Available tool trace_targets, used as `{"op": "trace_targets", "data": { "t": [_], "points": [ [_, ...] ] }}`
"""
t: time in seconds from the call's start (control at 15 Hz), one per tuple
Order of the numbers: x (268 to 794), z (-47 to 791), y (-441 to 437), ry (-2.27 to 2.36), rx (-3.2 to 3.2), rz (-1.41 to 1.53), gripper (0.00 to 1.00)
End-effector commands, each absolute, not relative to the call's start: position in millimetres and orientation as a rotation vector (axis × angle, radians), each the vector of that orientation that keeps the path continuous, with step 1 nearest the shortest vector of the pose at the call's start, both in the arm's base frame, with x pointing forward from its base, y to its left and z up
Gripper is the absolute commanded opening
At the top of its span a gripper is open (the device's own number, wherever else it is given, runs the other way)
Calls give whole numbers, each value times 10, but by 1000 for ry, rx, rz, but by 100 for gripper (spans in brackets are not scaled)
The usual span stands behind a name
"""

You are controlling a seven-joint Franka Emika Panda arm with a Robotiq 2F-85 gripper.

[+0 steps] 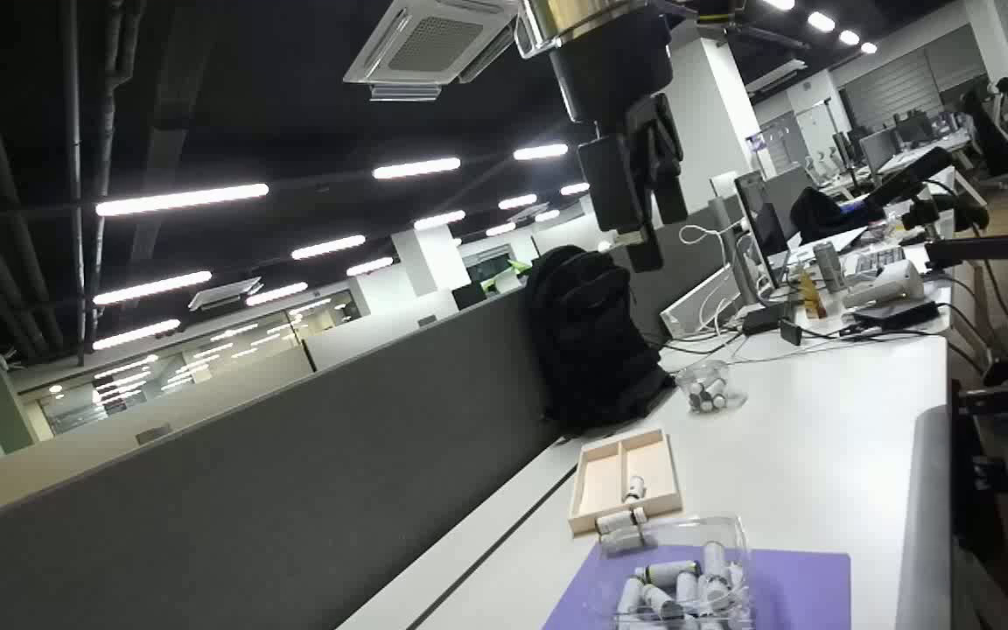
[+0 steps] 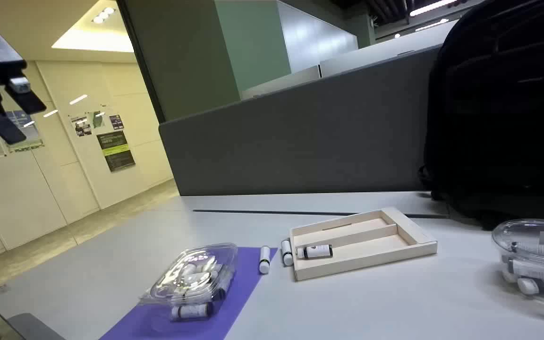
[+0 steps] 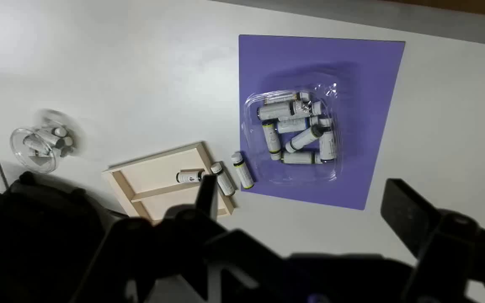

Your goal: Pick up one bottle from the placemat and put it on the tray.

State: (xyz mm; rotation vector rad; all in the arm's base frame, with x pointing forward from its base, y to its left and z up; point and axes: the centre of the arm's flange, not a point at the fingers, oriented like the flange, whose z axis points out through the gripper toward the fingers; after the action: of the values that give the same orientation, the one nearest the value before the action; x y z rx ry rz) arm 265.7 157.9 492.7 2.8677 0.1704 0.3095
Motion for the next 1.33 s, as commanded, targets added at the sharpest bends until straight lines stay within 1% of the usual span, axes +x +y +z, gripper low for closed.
{"op": "trace_targets", "data": {
  "t": [0.0, 0.8, 0.93, 1.27],
  "points": [
    [2657, 4927, 1579, 170, 2868, 310, 100],
    [2658, 4927, 1577, 169, 2868, 309, 100],
    [2760, 4923, 1455, 97, 2893, 377, 100],
    [3359, 4910, 788, -86, 3024, 489, 100]
  ]
}}
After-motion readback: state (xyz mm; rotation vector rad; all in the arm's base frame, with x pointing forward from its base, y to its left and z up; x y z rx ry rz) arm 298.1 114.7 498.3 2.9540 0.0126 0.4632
